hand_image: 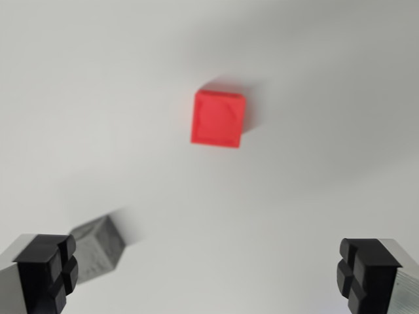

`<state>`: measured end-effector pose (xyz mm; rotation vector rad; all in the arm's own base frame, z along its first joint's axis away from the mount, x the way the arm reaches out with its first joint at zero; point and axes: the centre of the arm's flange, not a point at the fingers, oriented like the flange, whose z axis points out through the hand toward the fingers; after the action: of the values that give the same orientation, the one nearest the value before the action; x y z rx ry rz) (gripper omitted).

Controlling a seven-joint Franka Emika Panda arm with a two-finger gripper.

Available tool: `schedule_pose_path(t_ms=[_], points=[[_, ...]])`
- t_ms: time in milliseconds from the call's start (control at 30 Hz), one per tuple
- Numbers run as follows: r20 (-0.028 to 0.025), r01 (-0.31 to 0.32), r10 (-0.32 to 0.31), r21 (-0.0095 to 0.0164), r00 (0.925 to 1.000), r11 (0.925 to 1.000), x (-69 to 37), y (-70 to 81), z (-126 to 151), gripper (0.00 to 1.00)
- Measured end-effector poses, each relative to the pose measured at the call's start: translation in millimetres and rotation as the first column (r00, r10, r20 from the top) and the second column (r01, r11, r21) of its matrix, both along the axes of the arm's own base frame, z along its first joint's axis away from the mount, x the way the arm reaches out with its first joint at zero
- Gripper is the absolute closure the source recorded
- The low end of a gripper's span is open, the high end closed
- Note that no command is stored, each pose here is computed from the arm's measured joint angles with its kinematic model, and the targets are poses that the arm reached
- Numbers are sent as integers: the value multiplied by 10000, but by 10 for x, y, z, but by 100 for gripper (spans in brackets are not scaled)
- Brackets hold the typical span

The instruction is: Destack cube

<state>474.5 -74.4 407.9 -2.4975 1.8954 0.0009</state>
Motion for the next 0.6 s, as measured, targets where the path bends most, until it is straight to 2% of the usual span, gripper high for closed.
schedule_pose_path(t_ms=[600], points=[[-1,0,0,0,10000,10000,-1,0,51,0]])
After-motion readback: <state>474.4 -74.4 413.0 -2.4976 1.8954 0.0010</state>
